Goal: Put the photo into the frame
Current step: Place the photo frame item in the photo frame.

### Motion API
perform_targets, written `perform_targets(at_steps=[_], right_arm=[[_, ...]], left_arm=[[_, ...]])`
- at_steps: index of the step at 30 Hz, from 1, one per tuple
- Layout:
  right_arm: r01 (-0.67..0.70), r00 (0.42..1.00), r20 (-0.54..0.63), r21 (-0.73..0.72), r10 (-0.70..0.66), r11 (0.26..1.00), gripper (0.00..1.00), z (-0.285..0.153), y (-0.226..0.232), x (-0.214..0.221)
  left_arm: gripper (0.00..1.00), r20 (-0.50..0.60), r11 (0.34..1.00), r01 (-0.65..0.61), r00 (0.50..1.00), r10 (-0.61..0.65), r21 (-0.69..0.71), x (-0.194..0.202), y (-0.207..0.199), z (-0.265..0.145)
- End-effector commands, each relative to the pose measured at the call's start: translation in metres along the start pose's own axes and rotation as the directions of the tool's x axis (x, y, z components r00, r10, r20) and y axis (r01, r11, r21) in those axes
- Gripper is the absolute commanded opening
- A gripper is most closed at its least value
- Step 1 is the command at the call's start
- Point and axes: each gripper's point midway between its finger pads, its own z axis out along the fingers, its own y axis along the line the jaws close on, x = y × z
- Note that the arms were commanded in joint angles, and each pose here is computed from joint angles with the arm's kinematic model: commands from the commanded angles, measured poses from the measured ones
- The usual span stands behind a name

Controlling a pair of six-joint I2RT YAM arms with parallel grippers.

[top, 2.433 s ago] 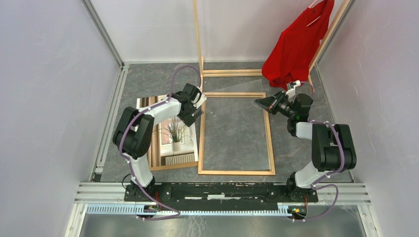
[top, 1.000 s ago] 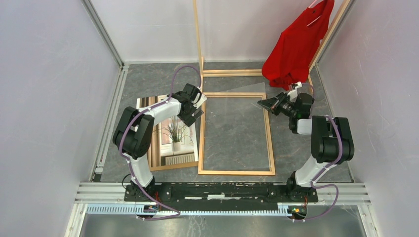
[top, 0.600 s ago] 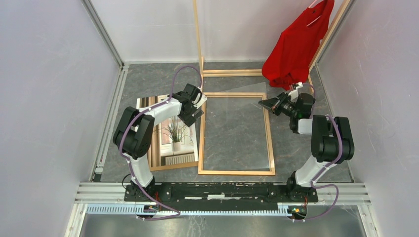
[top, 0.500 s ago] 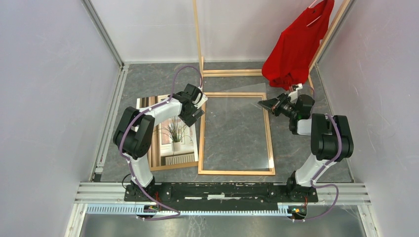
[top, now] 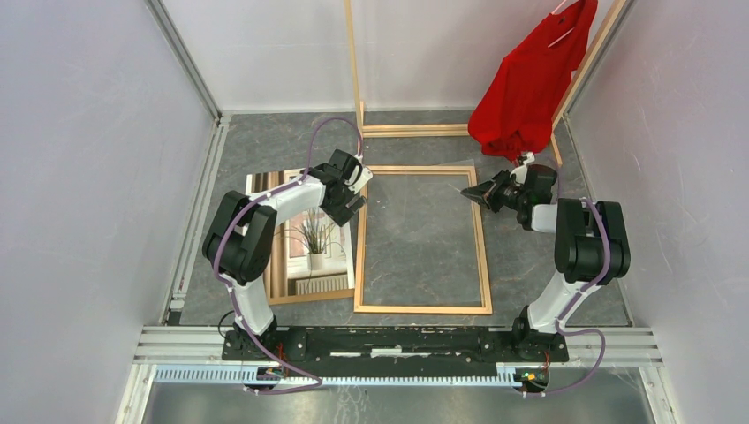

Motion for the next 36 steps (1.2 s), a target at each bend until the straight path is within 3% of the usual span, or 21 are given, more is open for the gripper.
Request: perform_targets(at_steps=[1, 17, 36], right_arm=[[0.018, 0.999, -0.029, 0.028, -0.018, 0.999, 0.0, 0.004, -0.003, 0.002], [0.081, 0.996, -0.042, 0.119, -0.076, 0.99, 0.0, -0.003, 0.006, -0.005], [0.149, 0.986, -0.089, 0.107, -0.14, 0.983, 0.0, 0.005, 0.048, -0.007]], left_arm=[[0.97, 0.011, 0.996, 0.05, 0.999, -0.051, 0.072, -0.003, -0.023, 0.016], [0.96, 0.032, 0.996, 0.074, 0.997, -0.073, -0.048, -0.016, 0.005, 0.003], [0.96, 0.073, 0.994, 0.108, 0.992, -0.106, -0.022, -0.031, 0.002, 0.004]])
